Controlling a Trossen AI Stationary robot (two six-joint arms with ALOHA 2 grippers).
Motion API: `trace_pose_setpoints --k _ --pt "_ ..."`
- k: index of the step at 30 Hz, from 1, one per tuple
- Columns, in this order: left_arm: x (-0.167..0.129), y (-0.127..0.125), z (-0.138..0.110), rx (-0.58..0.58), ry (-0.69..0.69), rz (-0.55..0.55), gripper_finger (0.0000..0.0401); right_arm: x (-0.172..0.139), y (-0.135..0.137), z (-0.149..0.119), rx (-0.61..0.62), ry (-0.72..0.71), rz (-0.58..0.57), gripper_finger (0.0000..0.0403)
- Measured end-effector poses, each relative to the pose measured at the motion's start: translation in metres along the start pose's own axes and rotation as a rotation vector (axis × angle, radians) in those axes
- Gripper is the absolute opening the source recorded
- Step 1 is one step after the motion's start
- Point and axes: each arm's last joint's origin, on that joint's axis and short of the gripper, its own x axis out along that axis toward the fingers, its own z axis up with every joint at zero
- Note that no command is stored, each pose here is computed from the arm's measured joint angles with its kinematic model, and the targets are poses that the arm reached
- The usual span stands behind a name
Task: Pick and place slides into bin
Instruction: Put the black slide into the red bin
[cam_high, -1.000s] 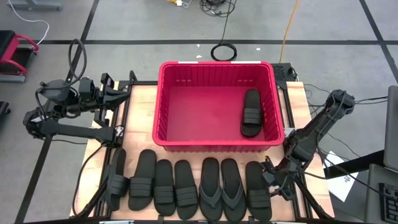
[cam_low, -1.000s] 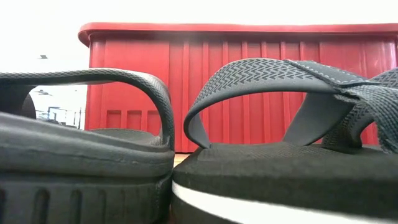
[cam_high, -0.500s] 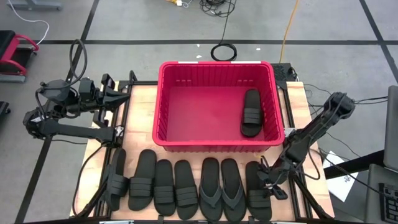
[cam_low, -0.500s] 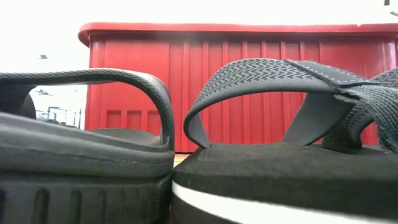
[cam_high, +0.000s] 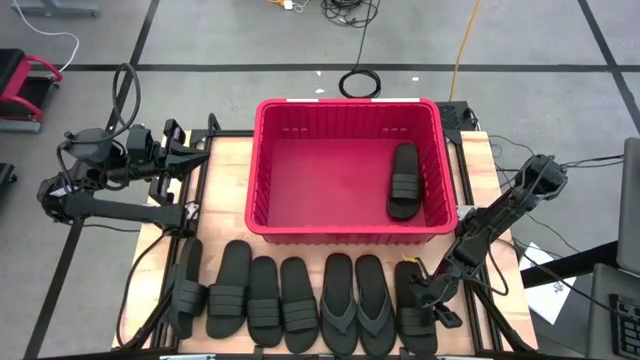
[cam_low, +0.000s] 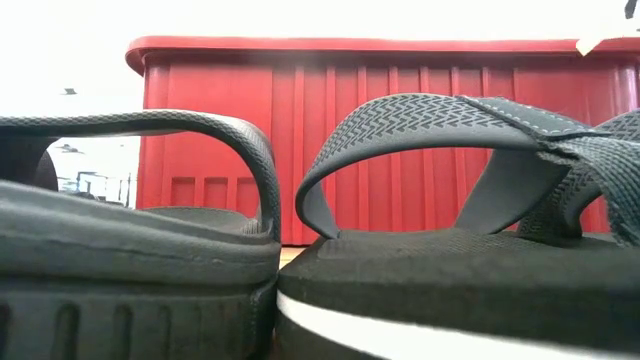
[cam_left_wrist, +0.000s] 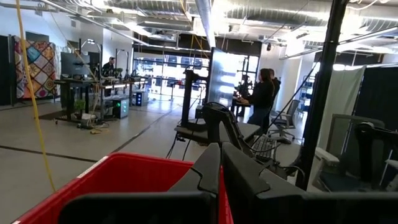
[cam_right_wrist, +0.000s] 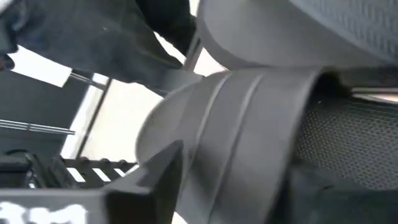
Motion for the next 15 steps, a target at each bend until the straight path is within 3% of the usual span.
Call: trace_pose_setpoints --k 6,10,15 --pt "0.000 0.000 0.000 0.001 0.000 0.000 0.0021 -0.008 0.008 0.007 -0.015 -0.066 0.061 0.0025" --pt "0.000 0.000 0.000 0.011 0.000 -0.001 0.0021 -0.014 0.013 0.011 0.000 -0.108 0.100 0.0014" --pt "0.000 0.000 0.000 0.014 0.000 -0.001 0.0021 -0.023 0.027 0.021 0.017 -0.101 0.232 0.0006"
